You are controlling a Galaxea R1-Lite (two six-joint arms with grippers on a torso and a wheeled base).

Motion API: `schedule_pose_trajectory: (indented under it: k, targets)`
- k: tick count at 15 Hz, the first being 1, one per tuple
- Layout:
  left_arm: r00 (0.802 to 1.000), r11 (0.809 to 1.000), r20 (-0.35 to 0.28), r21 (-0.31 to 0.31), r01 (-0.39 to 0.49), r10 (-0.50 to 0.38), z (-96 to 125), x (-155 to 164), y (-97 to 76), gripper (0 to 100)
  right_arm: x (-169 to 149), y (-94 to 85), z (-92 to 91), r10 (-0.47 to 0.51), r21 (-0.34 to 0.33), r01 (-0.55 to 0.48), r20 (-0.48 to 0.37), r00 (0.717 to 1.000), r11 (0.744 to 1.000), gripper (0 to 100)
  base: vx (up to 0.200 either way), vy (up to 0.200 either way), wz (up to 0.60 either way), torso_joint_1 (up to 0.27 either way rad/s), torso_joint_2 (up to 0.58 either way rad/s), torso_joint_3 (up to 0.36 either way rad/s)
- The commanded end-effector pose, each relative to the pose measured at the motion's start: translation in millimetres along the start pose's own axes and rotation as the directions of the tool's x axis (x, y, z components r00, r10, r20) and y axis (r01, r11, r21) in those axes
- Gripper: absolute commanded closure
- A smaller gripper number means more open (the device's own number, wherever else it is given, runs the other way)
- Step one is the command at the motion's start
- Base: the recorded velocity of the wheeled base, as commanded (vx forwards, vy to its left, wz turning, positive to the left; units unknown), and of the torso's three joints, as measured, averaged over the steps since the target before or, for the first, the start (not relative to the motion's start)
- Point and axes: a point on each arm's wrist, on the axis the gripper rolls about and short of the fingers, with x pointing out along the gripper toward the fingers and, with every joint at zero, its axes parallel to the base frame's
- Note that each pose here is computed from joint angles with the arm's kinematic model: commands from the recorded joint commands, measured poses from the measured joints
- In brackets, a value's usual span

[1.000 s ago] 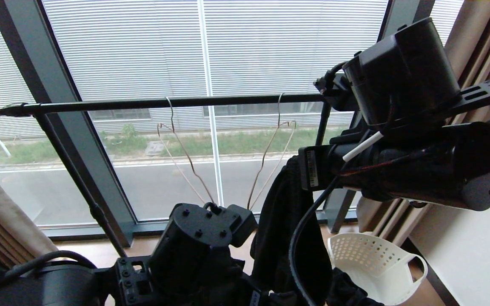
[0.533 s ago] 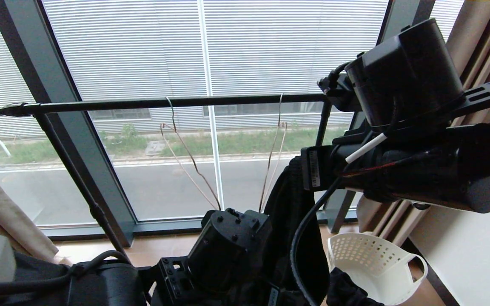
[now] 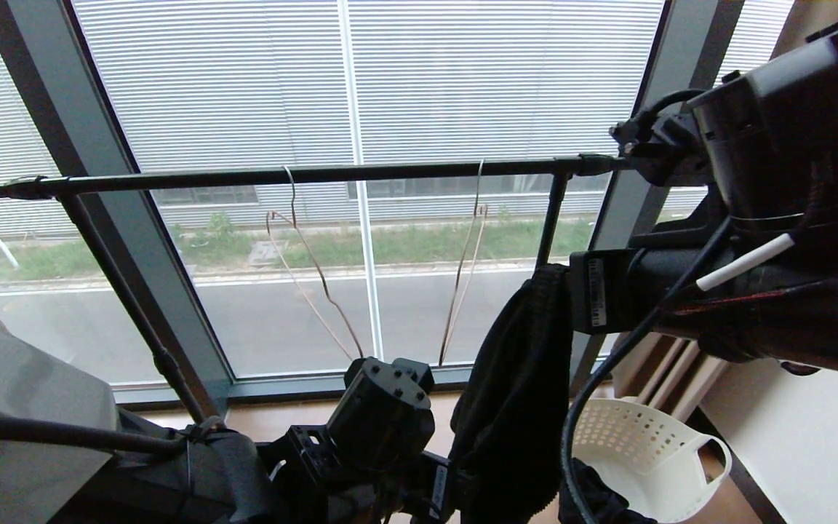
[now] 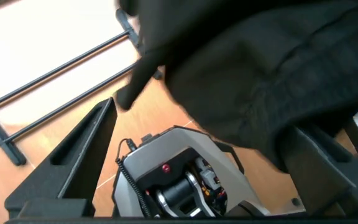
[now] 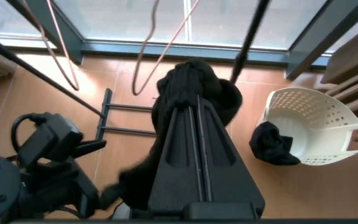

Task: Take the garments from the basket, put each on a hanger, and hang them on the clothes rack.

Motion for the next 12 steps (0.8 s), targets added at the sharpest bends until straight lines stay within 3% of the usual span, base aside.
schedule_pose_trajectory:
  k: [1,3,6,9,12]
  targets:
    - [1.0,1.0,-0.005,-0.005,-0.016,0.016,-2,0,2.6,100,-11,-10.8,2.2,-0.003,0.019,0.003,0.019,1.0,1.0,100,0.0,0.0,0.0,0.0,0.0,0.0]
    - [1.0,1.0,-0.013,-0.007,-0.024,0.024,-6,-1,4.3,100,-11,-16.0,2.2,-0.018,0.026,0.017,0.022,1.0,1.0,100,0.0,0.0,0.0,0.0,0.0,0.0]
    - [0.998,0.999,0.049,-0.013,-0.036,0.037,-9,-41,10.4,100,-3,-45.2,-8.0,-0.122,0.052,0.121,0.001,0.993,0.991,100,0.0,0.0,0.0,0.0,0.0,0.0]
    - [0.991,0.997,0.117,-0.032,-0.067,0.07,-7,-69,21.7,100,2,-60.1,-20.8,-0.159,0.072,0.158,0.012,0.987,0.985,100,0.0,0.0,0.0,0.0,0.0,0.0]
    - [0.979,0.995,0.177,-0.039,-0.096,0.102,2,-85,36.1,100,-4,-69.9,-37.8,-0.172,0.034,0.172,-0.017,0.985,0.984,100,0.0,0.0,0.0,0.0,0.0,0.0]
